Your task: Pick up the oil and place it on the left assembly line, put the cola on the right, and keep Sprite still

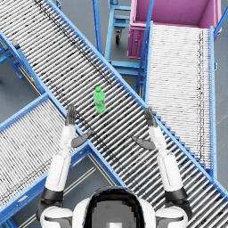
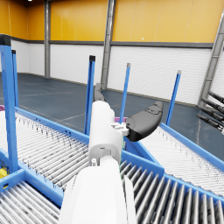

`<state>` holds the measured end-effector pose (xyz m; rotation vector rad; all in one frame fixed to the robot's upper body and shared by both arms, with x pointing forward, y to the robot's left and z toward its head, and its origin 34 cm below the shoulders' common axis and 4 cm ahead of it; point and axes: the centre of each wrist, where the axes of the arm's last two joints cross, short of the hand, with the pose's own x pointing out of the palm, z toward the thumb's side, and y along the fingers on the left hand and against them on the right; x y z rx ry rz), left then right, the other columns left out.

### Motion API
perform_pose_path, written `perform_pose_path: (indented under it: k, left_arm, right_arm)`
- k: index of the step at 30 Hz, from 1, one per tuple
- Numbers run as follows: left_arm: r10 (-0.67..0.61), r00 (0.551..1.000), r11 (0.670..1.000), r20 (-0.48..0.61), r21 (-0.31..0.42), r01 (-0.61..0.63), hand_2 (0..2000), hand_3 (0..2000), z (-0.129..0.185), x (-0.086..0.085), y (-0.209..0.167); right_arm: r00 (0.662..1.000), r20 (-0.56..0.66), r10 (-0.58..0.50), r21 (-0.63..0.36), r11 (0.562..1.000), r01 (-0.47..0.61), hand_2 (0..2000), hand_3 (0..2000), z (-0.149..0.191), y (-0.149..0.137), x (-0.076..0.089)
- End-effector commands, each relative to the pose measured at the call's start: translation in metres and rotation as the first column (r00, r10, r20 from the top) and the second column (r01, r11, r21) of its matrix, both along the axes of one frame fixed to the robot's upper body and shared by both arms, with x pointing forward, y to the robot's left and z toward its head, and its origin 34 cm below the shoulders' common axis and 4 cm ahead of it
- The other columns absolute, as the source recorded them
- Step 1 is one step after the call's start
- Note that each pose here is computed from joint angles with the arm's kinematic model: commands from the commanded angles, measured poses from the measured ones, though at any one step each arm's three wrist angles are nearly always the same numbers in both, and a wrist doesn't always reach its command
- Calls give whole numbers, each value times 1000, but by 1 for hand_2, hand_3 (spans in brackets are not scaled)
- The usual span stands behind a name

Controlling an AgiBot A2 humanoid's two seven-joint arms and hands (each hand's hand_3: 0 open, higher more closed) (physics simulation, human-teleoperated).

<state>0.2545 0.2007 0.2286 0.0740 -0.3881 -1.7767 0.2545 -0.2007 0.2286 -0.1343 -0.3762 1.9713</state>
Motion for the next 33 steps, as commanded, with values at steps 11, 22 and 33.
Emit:
perform_pose_path:
  k: [11,22,33]
  left_arm:
    - [0,1000,1000,0,0,0,0,0,0,0,0]
    - [0,1000,1000,0,0,0,0,0,0,0,0]
    - [0,1000,1000,0,0,0,0,0,0,0,0]
  right_arm:
    - [1000,0,0,0,1000,0,0,0,0,0,0]
    - [1000,0,0,0,1000,0,0,0,0,0,0]
    - [1000,0,0,0,1000,0,0,0,0,0,0]
